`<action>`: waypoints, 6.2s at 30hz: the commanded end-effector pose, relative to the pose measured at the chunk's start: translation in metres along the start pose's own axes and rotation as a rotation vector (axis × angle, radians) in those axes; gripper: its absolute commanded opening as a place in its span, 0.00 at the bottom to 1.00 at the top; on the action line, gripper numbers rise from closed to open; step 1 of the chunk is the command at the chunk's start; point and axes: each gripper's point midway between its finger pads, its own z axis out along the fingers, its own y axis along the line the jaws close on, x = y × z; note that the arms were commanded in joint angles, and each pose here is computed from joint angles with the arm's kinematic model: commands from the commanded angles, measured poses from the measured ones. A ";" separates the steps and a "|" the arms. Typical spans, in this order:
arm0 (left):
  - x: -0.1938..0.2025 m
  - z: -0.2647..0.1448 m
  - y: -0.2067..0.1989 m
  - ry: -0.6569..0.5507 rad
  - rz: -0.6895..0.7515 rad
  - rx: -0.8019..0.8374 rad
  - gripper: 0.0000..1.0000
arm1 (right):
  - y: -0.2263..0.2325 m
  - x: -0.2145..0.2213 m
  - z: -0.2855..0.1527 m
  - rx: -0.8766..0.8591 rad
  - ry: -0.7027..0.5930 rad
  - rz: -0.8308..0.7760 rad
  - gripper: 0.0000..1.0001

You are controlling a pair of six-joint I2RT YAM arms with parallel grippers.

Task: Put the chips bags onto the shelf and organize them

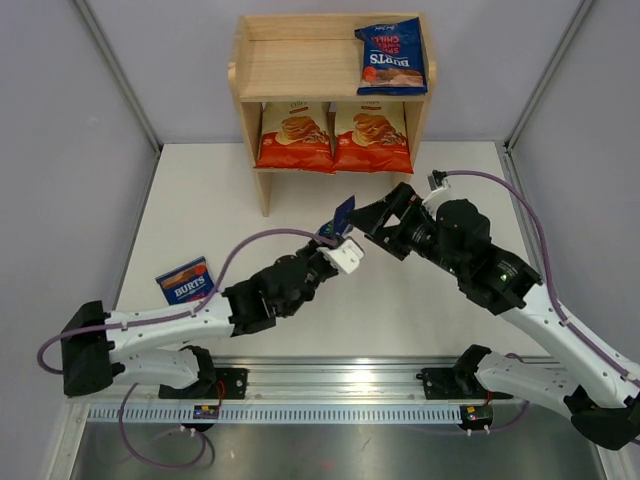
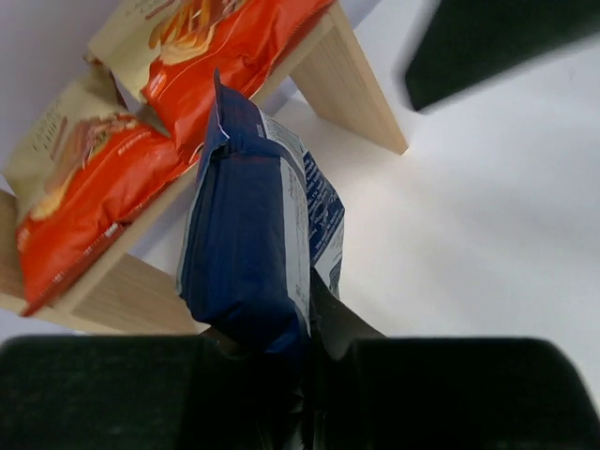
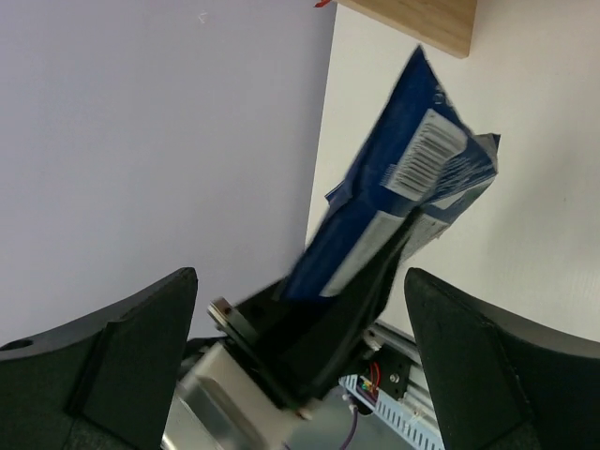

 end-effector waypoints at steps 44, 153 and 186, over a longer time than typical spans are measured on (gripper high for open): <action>-0.028 -0.031 -0.053 -0.123 -0.043 0.042 0.99 | -0.025 -0.050 -0.038 0.109 -0.178 -0.360 0.00; -0.155 0.155 0.264 -0.545 -1.695 -0.641 0.13 | 0.029 -0.094 -0.218 -0.174 -0.544 -0.401 0.99; -0.124 0.164 0.246 -0.338 -1.487 -0.783 0.84 | 0.026 -0.095 -0.241 -0.188 -0.581 -0.361 1.00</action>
